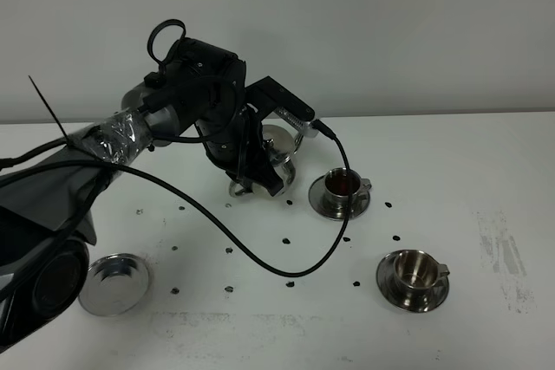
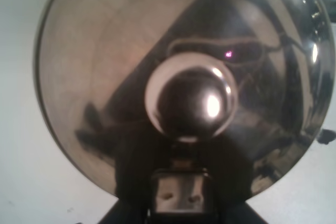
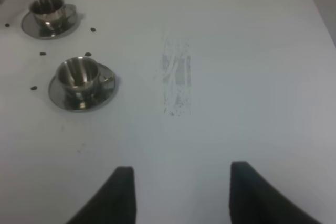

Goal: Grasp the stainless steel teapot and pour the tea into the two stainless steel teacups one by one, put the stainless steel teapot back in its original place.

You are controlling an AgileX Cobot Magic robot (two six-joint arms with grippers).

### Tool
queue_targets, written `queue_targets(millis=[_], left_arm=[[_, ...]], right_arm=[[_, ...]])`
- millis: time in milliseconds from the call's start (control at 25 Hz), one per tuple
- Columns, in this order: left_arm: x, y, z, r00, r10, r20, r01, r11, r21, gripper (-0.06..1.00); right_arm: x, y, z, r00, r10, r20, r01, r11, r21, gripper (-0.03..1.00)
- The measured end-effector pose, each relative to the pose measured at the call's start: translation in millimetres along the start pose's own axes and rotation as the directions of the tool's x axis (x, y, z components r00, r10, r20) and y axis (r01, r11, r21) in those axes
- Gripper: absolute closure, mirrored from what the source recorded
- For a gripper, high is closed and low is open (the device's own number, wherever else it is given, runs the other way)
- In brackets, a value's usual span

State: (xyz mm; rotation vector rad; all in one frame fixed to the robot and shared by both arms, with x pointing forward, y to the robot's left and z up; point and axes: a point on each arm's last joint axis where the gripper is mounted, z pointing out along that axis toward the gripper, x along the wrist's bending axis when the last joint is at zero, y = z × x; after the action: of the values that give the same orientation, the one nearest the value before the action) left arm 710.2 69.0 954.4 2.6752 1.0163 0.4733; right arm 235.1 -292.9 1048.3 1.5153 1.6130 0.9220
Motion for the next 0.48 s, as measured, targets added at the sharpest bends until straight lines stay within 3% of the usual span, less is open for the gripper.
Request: queue_targets(millis=[480], left_arm=[[-3.9, -1.8, 10.4, 1.0, 0.003, 0.007, -0.003, 1.0, 0.017, 0.69]], right_arm=[[0.0, 0.0, 0.0, 1.0, 0.0, 0.0, 0.0, 1.0, 0.0, 0.54]])
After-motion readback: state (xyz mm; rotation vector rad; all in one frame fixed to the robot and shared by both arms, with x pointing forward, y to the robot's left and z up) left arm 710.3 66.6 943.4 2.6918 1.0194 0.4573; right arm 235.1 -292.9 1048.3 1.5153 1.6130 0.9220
